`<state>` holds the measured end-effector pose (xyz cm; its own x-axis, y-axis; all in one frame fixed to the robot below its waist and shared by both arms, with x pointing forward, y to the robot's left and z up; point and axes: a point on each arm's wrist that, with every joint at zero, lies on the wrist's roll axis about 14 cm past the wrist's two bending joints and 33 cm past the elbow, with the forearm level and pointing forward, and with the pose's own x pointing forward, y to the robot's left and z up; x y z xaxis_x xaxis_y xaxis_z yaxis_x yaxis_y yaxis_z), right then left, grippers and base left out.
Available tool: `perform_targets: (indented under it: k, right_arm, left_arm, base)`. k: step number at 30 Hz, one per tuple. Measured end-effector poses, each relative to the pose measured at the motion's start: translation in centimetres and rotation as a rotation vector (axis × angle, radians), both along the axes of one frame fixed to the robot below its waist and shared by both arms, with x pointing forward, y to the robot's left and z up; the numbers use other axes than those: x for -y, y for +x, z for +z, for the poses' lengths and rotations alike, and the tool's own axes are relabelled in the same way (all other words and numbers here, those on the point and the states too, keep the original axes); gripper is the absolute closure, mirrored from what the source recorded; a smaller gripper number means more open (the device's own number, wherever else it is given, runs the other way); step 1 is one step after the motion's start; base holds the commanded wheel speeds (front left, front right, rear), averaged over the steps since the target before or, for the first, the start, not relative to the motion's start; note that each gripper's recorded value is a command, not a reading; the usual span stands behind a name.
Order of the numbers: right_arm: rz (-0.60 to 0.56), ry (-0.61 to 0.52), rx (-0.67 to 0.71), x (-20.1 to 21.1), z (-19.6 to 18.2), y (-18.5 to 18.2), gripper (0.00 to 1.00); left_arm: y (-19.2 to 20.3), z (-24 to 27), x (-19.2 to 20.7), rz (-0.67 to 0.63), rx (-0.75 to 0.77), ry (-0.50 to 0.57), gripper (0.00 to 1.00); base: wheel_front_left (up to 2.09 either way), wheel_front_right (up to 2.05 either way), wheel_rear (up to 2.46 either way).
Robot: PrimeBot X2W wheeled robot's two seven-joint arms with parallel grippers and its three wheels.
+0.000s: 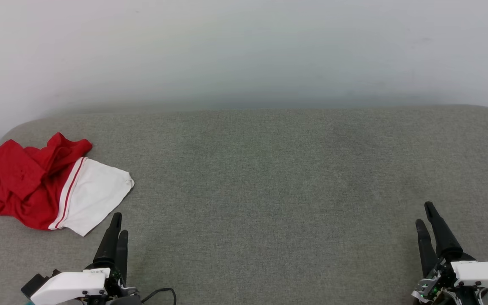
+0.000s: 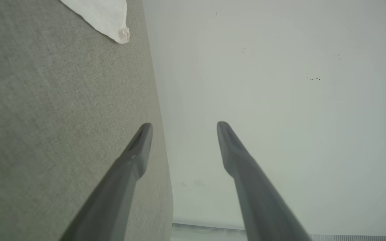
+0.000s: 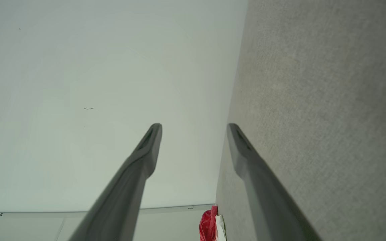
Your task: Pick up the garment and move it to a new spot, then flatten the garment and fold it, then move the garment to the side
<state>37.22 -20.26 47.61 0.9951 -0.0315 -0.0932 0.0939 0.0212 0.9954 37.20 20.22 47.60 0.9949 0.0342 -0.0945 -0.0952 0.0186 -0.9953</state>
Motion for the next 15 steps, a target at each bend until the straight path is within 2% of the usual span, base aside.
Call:
perform_targets:
  k: [6,15]
  right_arm:
    - [-0.016,-0.051,-0.006,0.3,-0.1,-0.2,0.00]
    - [-0.022,-0.229,-0.008,0.7,0.1,-0.2,0.00]
  left_arm:
    - [0.0,0.2,-0.3,0.013,0.002,0.069,0.00]
    - [-0.3,1.0,-2.0,0.067,0.017,0.197,0.00]
  base:
    - [0.00,0.00,0.00]
    - [0.00,0.00,0.00]
